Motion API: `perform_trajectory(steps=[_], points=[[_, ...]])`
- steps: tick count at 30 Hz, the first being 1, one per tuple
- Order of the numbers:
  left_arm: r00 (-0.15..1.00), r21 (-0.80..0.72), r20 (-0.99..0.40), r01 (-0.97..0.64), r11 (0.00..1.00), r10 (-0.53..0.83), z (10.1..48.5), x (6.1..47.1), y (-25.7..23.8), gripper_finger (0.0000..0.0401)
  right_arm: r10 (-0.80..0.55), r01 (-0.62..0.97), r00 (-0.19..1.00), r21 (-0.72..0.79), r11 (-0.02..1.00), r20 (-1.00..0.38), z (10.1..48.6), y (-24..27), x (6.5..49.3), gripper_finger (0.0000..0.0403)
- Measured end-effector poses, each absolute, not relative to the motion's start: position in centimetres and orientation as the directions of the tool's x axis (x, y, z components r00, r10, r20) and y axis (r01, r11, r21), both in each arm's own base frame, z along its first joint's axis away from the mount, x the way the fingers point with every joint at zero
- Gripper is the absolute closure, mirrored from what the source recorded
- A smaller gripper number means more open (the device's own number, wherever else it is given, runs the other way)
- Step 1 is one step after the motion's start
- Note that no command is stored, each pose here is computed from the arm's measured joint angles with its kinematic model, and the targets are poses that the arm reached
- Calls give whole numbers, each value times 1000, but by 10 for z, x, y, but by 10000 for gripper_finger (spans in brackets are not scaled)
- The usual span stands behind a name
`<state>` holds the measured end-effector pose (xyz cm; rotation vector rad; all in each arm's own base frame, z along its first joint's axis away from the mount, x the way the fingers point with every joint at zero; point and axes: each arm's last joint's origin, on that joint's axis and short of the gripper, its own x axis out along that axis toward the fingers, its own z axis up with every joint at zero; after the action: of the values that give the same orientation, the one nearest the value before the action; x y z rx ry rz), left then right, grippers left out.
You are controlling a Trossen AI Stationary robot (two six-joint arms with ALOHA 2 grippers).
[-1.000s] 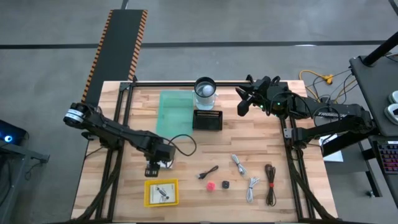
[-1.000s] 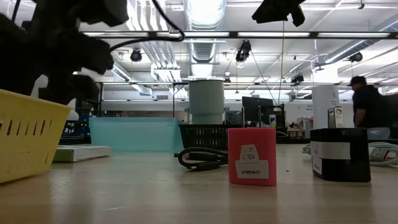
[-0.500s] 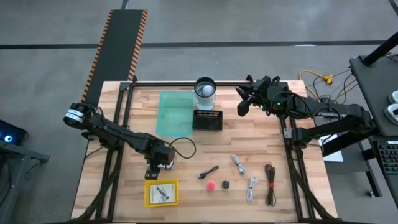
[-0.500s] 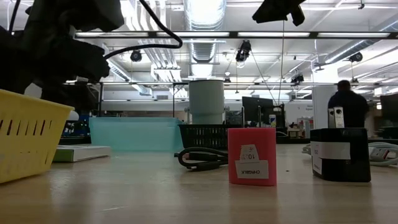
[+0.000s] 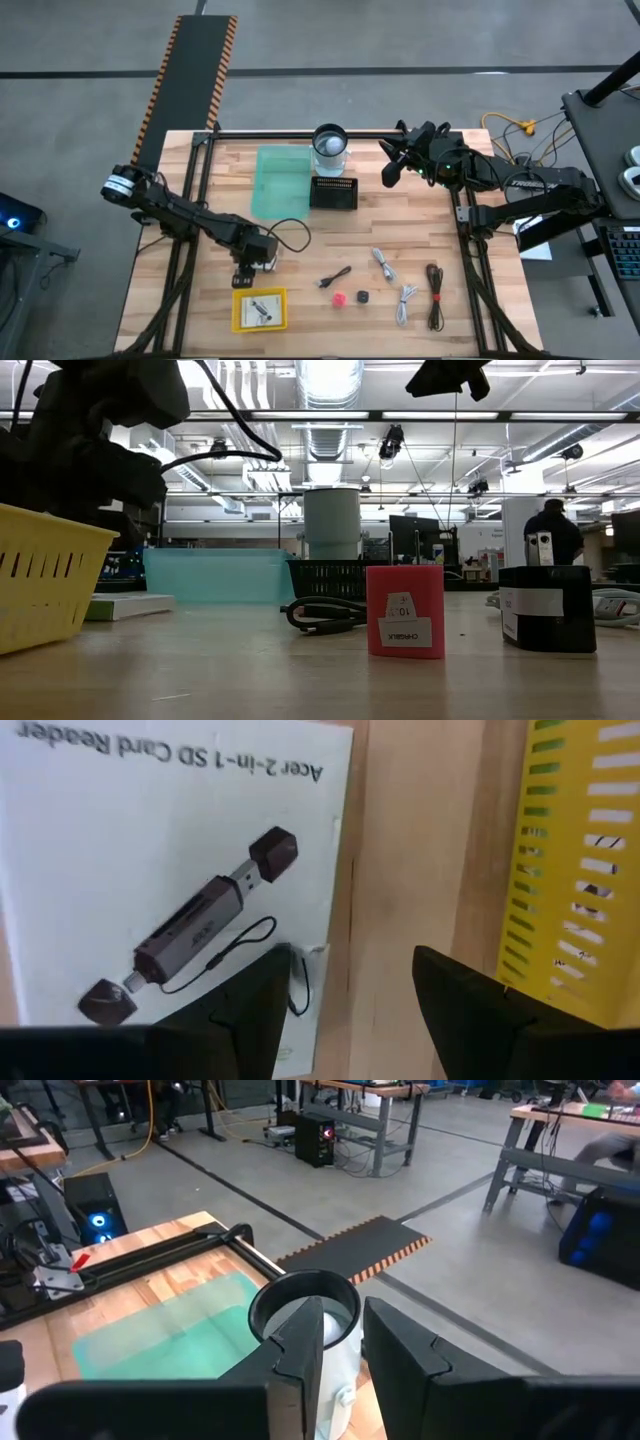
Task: Pick and place items into bin
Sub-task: Put the white card reader box into the yellow bin
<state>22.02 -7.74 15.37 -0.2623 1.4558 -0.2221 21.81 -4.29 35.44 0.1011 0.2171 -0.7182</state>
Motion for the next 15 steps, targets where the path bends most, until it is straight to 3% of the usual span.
perform_trajectory(steps=[8,11,15], points=[[91,-284,-955,-12,959,-282,142,215,-76,224,-641,662,732,18,749,-230,355,-43,218,342],[92,-272,-959,-16,962,-269,138,214,-75,266,-641,662,732,18,749,-229,355,-43,218,341],[86,-261,-962,-25,965,-258,136,215,-75,350,-641,662,733,21,749,-227,355,-43,218,340]])
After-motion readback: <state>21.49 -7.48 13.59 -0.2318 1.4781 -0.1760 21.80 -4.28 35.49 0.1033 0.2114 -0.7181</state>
